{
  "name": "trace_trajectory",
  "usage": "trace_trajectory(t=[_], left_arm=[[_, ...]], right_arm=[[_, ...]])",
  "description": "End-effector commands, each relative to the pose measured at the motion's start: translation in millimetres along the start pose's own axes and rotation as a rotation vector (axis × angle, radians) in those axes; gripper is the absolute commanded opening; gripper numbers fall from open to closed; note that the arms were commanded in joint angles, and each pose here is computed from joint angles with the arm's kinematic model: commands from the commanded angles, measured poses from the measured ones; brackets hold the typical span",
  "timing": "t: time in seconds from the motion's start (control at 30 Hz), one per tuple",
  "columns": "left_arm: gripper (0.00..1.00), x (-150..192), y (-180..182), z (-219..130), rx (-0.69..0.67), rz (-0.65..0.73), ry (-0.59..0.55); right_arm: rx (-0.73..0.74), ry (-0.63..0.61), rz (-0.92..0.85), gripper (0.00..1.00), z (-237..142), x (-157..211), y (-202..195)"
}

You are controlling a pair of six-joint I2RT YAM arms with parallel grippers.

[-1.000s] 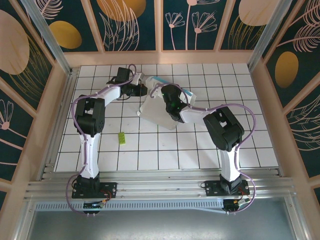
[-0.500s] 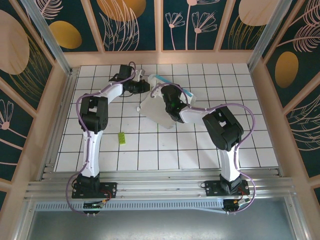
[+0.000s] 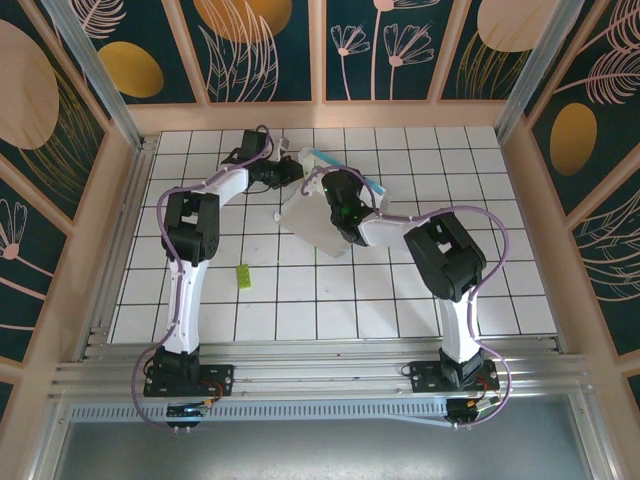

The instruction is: Fold the paper box

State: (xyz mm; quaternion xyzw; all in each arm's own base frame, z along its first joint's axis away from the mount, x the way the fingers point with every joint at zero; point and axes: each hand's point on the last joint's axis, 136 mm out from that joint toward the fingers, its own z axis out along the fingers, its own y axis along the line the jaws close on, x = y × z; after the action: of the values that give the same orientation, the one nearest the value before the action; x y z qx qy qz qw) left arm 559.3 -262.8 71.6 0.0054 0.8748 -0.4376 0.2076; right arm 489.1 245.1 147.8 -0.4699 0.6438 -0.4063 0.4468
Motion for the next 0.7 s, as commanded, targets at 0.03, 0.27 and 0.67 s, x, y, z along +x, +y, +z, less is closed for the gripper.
trace_trajectory(t=[0.03,0.27,0.67], left_arm=[[0.14,-5.8,-50.2,1.6,0.114,0.116,0.018],[0.15,-2.5,-59.1,7.5,0.129,0.181,0.032],[0.14,-2.3,-85.5,12.3,0.25,0.183,0.034]], right_arm=[[-0.129,-0.042,-0.083,0.08,-2.4,-6.9,52.4],[-0.134,-0.045,-0.081,0.08,-2.4,-8.8,53.2],[-0.173,-0.049,-0.026,0.08,-3.8,-8.8,54.1]])
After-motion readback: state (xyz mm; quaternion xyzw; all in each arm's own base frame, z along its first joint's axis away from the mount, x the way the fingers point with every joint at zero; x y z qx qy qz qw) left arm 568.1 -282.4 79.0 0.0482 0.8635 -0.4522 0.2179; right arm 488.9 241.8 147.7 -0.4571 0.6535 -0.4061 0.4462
